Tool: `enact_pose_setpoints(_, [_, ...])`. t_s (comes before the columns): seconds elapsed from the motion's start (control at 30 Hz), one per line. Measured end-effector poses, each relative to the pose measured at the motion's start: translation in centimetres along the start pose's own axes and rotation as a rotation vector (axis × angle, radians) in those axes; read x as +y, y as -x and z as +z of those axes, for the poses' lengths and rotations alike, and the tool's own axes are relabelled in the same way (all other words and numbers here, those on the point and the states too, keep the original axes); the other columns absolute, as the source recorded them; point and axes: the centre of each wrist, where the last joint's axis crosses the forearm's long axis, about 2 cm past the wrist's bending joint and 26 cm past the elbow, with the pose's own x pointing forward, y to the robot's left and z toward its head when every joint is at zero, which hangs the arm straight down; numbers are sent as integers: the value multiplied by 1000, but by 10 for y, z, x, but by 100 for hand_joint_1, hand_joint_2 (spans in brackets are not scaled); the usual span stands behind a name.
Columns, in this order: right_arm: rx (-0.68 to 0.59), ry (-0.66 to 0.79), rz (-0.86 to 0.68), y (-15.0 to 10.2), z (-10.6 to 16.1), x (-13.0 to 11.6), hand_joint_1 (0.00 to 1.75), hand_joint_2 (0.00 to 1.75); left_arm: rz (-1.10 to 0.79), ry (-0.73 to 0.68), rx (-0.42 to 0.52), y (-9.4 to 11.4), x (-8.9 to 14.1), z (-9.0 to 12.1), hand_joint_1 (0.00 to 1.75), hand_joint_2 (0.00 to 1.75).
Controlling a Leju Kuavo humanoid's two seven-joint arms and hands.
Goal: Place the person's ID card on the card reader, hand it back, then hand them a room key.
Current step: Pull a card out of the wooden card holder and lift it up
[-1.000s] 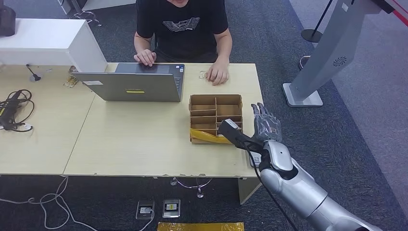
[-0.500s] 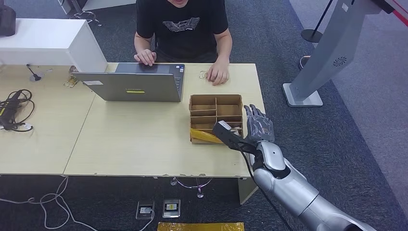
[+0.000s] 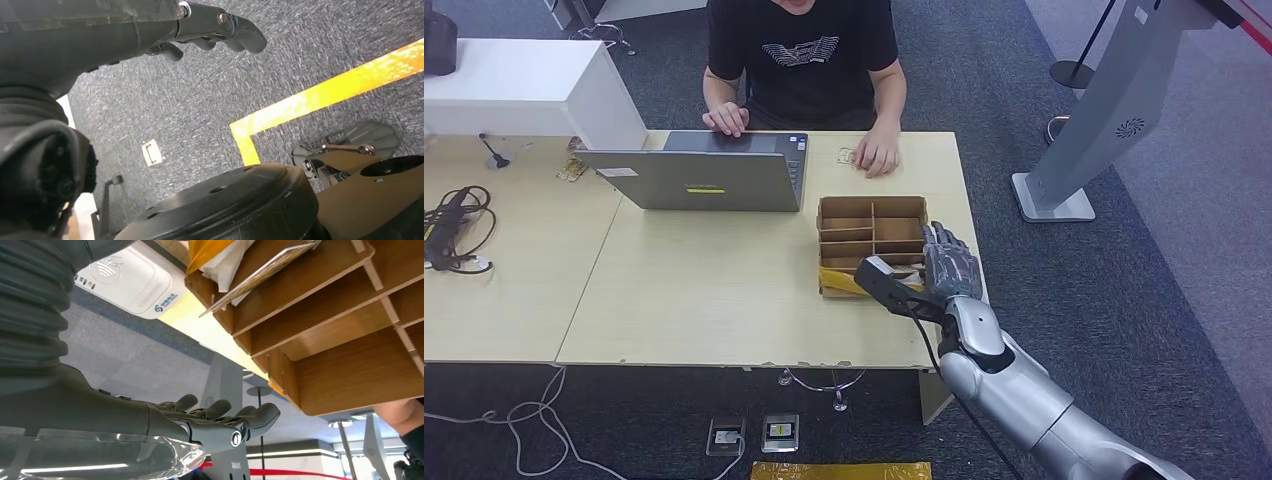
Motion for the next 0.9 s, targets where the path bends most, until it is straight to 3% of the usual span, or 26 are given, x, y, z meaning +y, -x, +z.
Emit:
enact_pose_setpoints(0.63, [-4, 3, 40, -8, -1, 8, 0, 175, -10, 10, 10, -1, 0, 0, 0, 0])
enact_pose_setpoints(0.77, [5, 13, 54, -7, -2, 9, 175, 175, -12, 10, 10, -1, 1, 0, 0, 0])
enact_pose_setpoints(0.9, [7, 15, 56, -6, -2, 11, 175, 175, -11, 9, 11, 0, 1, 0, 0, 0])
